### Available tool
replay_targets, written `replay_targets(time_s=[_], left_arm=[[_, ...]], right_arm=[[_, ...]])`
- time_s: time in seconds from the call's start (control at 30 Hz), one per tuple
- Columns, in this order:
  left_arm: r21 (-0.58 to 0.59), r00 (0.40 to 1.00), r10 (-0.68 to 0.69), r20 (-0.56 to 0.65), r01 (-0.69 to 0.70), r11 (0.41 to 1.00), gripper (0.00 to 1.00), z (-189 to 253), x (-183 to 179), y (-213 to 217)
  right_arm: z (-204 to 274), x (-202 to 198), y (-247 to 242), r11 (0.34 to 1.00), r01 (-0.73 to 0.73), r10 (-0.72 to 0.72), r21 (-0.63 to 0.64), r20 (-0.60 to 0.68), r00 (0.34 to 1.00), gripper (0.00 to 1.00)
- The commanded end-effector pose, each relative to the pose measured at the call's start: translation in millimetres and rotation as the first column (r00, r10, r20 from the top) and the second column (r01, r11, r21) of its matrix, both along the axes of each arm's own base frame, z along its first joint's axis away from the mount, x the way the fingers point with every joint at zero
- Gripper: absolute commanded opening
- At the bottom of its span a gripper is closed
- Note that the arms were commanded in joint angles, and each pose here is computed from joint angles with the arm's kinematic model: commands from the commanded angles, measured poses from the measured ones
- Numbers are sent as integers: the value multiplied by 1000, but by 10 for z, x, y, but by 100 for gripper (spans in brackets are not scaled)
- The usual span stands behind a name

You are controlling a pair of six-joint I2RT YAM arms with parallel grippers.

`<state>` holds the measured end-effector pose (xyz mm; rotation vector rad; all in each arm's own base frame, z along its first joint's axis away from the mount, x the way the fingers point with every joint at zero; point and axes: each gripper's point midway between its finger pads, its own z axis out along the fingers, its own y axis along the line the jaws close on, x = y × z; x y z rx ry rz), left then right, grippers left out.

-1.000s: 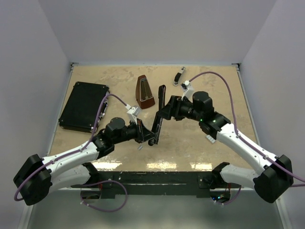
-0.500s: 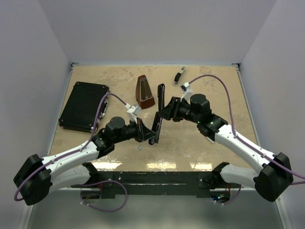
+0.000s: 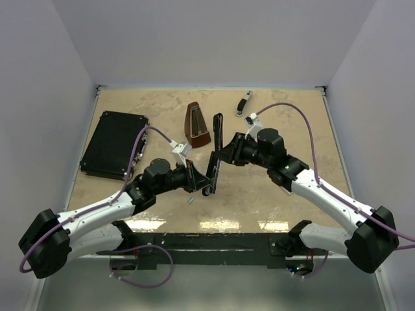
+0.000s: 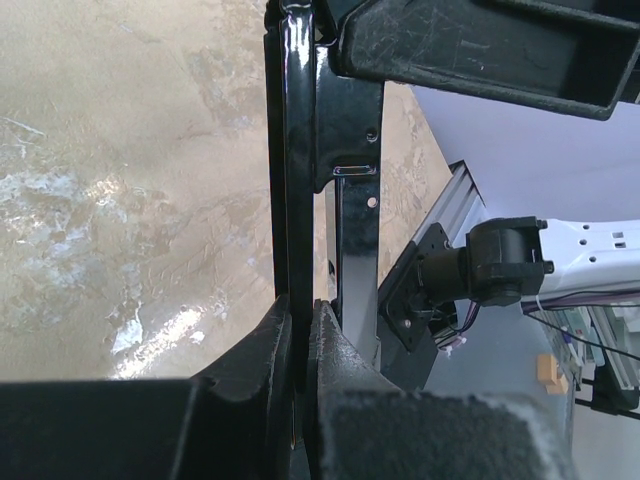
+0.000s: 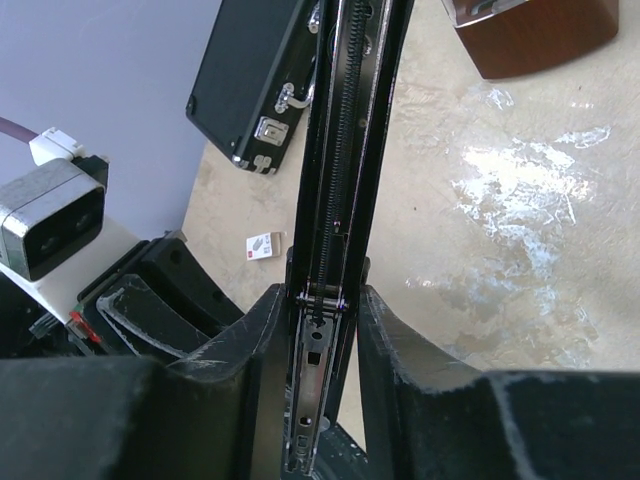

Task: Unload the staples from the stapler

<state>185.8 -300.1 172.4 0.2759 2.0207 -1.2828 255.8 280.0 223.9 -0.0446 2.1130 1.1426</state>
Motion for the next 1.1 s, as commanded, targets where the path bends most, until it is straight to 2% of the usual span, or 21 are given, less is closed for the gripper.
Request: replay_targets(time_s=[0.0,0.03,0.13,0.33,0.4,0.67,0.73,0.8,0.97,1.07], left_arm=[[-148,988,21,153,2,989,0,629,146,-115],[-148,987,13,160,11,989,0,640,139,-123],[-127,986,-2,165,24,992,0,615,135,-131],[-103,985,-23,173,42,994,33,578,109,-133],[-97,983,-20,183,39,995,38,587,114,-118],[-34,978,-31,205,39,999,40,544,104,-61],[-20,979,-35,203,40,999,44,511,94,-46],[-14,976,-42,213,46,999,55,515,82,-39],[3,970,-59,236,60,998,58,548,78,-41],[52,962,-68,266,56,997,58,582,107,-14]], right_arm=[[36,13,52,1000,1,-1,25,2,1000,22],[74,36,60,999,4,-5,37,16,1000,11],[76,54,50,999,18,-18,42,20,1000,0],[115,162,11,997,67,-68,33,46,997,0],[103,218,8,996,88,-89,26,51,995,0],[-14,433,-43,987,150,-146,-51,70,987,0],[-45,518,-85,981,177,-172,-75,74,982,0],[-29,599,-121,977,196,-189,-86,89,978,0],[-193,778,-334,957,248,-238,-152,81,968,0],[-339,983,-708,914,328,-320,-239,75,945,0]])
